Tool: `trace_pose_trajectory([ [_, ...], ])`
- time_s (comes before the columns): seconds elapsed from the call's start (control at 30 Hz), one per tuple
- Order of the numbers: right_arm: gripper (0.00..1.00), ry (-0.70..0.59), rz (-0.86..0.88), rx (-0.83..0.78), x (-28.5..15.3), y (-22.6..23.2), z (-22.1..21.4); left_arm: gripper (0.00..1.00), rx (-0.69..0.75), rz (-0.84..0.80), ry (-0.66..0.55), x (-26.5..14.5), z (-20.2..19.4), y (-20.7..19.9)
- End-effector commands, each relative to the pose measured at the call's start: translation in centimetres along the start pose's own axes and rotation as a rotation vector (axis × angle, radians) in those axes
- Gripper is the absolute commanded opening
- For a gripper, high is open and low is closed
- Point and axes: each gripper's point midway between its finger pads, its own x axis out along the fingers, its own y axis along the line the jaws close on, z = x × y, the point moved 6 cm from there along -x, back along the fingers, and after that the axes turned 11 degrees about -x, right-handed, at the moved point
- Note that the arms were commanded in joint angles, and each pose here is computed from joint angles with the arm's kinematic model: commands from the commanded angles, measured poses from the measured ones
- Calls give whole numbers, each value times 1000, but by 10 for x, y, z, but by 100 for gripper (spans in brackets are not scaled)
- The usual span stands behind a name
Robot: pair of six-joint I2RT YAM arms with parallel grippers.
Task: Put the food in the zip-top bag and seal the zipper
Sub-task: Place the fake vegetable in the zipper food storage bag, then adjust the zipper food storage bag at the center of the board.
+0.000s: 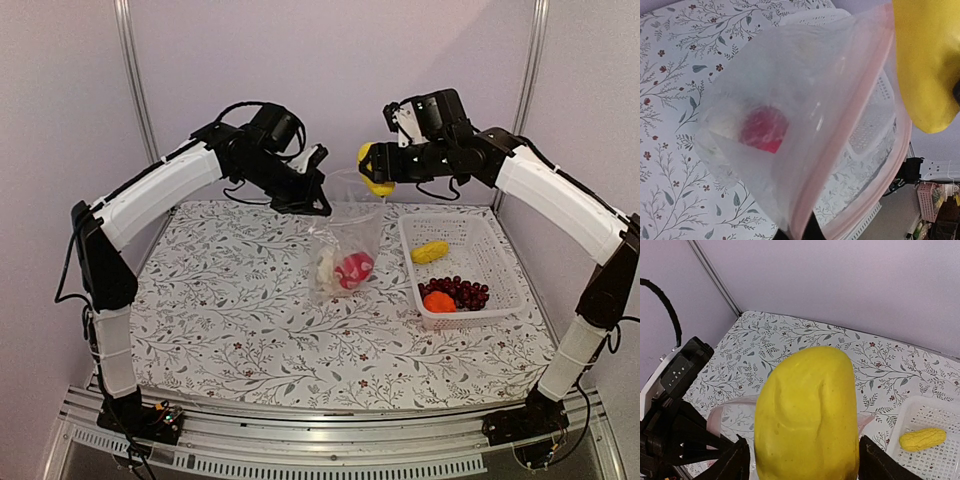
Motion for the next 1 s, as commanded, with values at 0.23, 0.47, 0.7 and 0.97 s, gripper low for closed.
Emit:
trace_pose_trajectory([
  [0.23, 75, -10, -36, -52, -29, -2, 4, 0, -27, -40, -40, -5, 18, 3],
  [0.47, 75, -21, -28, -37, -41, -2, 3, 0, -36, -52, -33, 0, 19, 4],
  [0.7, 75, -2, 10, -48, -48, 1, -2, 0, -42, -97, -63, -11, 29, -5],
  [0.97, 66, 59, 167, -64, -59, 18, -6, 0, -53, -103, -89, -19, 38, -5],
])
